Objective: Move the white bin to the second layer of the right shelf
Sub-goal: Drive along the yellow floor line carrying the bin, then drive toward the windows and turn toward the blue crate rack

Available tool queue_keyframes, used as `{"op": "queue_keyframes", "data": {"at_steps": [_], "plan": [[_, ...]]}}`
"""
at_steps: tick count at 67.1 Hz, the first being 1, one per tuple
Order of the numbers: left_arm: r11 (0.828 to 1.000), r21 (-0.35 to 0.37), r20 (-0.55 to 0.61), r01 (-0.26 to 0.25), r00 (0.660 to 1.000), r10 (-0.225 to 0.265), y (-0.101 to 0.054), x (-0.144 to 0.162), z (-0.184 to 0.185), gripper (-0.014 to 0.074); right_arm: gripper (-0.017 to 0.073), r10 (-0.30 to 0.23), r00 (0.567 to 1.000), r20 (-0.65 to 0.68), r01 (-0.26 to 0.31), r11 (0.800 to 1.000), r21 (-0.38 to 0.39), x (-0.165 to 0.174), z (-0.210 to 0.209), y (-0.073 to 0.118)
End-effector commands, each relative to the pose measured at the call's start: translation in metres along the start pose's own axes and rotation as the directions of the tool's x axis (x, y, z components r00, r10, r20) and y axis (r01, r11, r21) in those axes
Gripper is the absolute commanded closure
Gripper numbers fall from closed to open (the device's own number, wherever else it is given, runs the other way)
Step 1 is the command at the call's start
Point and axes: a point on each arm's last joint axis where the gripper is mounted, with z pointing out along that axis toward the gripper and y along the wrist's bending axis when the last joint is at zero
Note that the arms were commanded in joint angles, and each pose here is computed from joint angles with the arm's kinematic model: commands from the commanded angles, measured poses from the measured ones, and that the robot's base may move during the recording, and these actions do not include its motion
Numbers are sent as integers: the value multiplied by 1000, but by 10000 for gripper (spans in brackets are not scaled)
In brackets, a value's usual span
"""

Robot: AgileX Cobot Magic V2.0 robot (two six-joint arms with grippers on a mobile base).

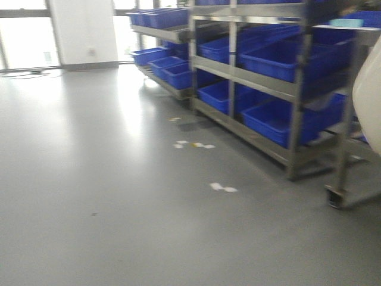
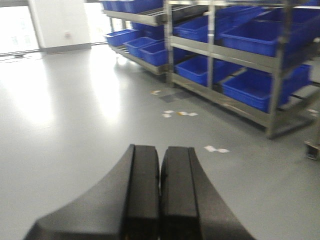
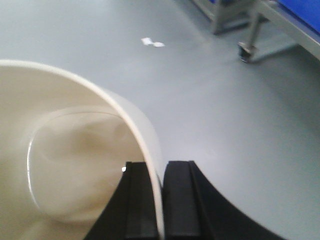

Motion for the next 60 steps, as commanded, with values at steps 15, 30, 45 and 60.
{"op": "queue_keyframes", "data": {"at_steps": [15, 30, 45, 60], "plan": [[1000, 3, 64, 3, 998, -3, 0, 4, 1, 509, 475, 6, 993, 121, -6, 1000, 0, -17, -6, 0], [1000, 3, 64, 3, 998, -3, 0, 4, 1, 509, 475, 6, 993, 122, -6, 1000, 0, -17, -6, 0], [1000, 3, 64, 3, 998, -3, 0, 4, 1, 509, 475, 6, 993, 122, -6, 1000, 0, -17, -6, 0], [1000, 3, 64, 3, 998, -3, 0, 4, 1, 509, 475, 6, 993, 121, -6, 1000, 0, -17, -6, 0]]}}
